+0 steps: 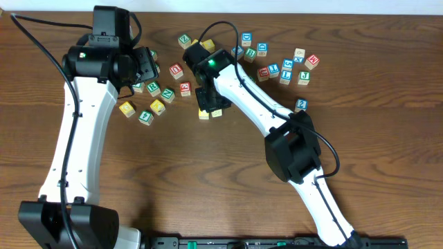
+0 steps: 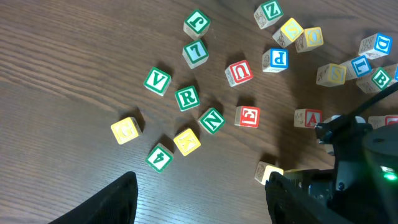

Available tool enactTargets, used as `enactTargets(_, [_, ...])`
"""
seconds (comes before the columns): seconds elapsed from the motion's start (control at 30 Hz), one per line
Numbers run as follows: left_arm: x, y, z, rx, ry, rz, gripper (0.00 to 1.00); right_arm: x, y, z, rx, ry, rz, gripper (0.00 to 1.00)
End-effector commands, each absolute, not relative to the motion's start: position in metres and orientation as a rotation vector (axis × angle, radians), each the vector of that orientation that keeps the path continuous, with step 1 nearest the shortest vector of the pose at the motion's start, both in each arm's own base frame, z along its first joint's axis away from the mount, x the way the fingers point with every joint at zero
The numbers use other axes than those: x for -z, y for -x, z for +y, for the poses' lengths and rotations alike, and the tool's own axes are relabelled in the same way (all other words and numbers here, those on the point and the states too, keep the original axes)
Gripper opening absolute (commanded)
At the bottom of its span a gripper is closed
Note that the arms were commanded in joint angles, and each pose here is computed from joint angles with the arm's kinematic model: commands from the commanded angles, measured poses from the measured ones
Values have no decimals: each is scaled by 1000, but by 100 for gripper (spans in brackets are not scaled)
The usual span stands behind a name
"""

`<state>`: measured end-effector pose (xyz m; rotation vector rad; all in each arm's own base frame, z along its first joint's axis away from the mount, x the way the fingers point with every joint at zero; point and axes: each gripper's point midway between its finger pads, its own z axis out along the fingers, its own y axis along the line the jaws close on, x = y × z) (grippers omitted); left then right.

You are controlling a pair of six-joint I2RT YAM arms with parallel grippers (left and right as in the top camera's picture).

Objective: Spell out CORL
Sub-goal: 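Carry the yellow O block toward the placed C block, then lower the O block right of the C block and open the right gripper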

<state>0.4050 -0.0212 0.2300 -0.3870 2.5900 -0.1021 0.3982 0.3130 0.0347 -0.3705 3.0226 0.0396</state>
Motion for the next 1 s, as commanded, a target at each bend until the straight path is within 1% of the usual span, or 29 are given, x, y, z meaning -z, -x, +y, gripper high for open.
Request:
enactTargets(0.0, [-229,-406,-19,84,389,2590,65,-20,-394,308,19,326,3044,26])
enactTargets(0.13, [-229,-406,-19,84,389,2590,65,-12,-391,305,31,311,3058,27])
enactTargets(0.23, [-229,-406,-19,84,389,2591,65,-12,-391,306,29,312,3056,31])
enactTargets(0.3, [-229,-406,-19,84,389,2590,65,-12,-390,307,23,314,3058,33])
enactTargets(0.37, [-229,-406,-19,84,389,2590,65,-12,-389,307,23,315,3061,40])
enactTargets(0.43, [-229,-406,-19,84,389,2591,65,-12,-387,307,16,316,3072,43])
enactTargets(0.6, [-229,-407,-19,84,389,2590,65,-22,-385,309,-19,315,3078,43])
enactTargets(0.97, [-229,-406,-19,84,389,2590,65,-83,-395,301,-100,301,2980,42])
